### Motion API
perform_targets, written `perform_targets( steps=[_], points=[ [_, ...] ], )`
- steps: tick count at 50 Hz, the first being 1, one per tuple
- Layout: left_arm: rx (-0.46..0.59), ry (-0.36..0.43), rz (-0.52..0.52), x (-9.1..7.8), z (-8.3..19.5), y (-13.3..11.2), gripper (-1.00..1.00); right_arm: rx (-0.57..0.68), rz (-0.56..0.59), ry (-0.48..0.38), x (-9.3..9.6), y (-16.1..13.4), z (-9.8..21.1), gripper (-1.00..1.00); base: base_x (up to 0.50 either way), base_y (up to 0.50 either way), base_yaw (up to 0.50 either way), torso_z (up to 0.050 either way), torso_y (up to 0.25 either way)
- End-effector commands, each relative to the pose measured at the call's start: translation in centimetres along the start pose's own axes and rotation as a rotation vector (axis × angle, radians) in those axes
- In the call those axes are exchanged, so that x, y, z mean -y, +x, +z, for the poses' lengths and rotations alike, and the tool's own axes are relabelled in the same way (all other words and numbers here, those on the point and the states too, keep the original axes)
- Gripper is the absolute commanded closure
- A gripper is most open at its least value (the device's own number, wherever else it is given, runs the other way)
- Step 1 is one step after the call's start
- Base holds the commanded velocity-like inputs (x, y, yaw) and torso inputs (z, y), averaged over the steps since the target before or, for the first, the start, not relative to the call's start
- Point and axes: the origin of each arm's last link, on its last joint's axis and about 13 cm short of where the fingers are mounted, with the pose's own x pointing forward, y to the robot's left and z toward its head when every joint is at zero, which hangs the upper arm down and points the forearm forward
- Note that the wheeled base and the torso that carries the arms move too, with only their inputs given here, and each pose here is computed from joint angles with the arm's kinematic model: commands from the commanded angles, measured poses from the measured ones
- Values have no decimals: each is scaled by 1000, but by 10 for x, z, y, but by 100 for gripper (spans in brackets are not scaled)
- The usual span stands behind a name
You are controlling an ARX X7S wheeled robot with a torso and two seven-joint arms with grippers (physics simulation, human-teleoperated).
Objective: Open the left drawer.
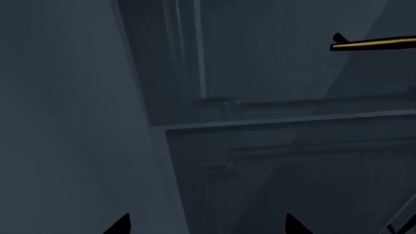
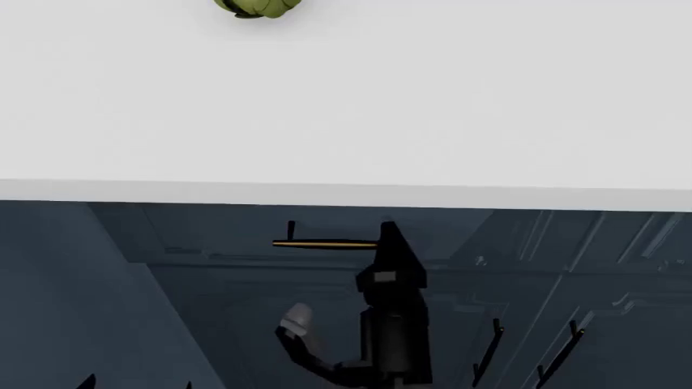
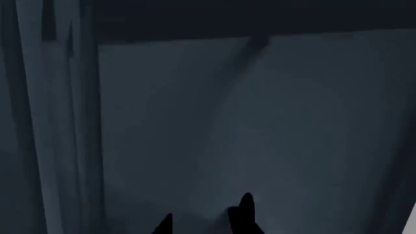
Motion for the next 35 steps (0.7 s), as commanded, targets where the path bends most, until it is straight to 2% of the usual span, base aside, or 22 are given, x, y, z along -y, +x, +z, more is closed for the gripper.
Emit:
perform_targets(
  steps=[1, 19, 35],
  points=[
    [18, 30, -34, -4, 1, 4, -100, -13, 1, 22, 4, 7, 3, 100, 11, 6, 0, 0, 0],
    [17, 32, -37, -4, 1, 4, -100, 41, -43, 47, -1, 3, 7, 100, 7, 5, 0, 0, 0],
    [13, 34, -38, -4, 1, 5, -100, 83, -48, 55, 14, -18, 9, 100, 3, 6, 1, 0, -1]
  ],
)
